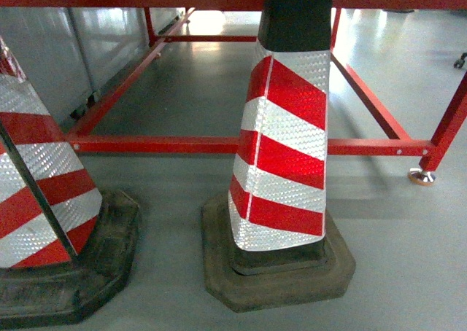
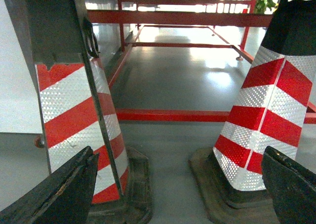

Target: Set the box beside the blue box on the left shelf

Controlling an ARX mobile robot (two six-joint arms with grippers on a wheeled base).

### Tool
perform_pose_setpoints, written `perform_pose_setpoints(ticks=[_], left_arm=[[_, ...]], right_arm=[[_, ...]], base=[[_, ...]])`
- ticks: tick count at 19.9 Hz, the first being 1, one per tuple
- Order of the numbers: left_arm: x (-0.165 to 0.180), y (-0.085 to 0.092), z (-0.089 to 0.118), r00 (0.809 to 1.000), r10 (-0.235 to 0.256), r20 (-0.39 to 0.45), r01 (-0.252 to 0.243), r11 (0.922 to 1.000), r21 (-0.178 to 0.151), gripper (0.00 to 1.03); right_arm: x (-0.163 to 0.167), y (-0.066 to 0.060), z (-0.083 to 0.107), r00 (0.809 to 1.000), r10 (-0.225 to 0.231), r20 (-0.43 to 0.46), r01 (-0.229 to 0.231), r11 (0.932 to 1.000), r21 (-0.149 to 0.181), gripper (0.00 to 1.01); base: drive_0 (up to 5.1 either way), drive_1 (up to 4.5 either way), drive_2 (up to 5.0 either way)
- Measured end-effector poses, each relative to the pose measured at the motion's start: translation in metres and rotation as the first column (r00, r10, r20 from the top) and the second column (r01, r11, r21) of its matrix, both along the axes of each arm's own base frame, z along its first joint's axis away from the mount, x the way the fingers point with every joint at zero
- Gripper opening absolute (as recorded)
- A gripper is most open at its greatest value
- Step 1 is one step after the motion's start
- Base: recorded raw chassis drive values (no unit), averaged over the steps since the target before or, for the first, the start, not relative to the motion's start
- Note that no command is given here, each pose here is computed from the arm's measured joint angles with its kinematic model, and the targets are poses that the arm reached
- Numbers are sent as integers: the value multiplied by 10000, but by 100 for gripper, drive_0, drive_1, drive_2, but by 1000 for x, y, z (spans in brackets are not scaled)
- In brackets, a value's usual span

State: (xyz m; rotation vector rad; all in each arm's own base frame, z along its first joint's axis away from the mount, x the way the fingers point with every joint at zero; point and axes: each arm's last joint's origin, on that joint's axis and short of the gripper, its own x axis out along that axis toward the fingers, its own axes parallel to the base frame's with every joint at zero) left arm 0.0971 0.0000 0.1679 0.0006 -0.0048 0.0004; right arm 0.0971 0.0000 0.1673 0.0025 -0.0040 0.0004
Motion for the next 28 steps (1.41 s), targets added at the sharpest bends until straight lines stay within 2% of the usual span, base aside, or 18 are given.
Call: perform_pose_setpoints(ticks=[28], left_arm=[[0,0,0,10000,-15,4,15,10000,8,98]], right_arm=[[0,0,0,10000,-19,4,19,10000,4,98]], base=[[0,0,0]])
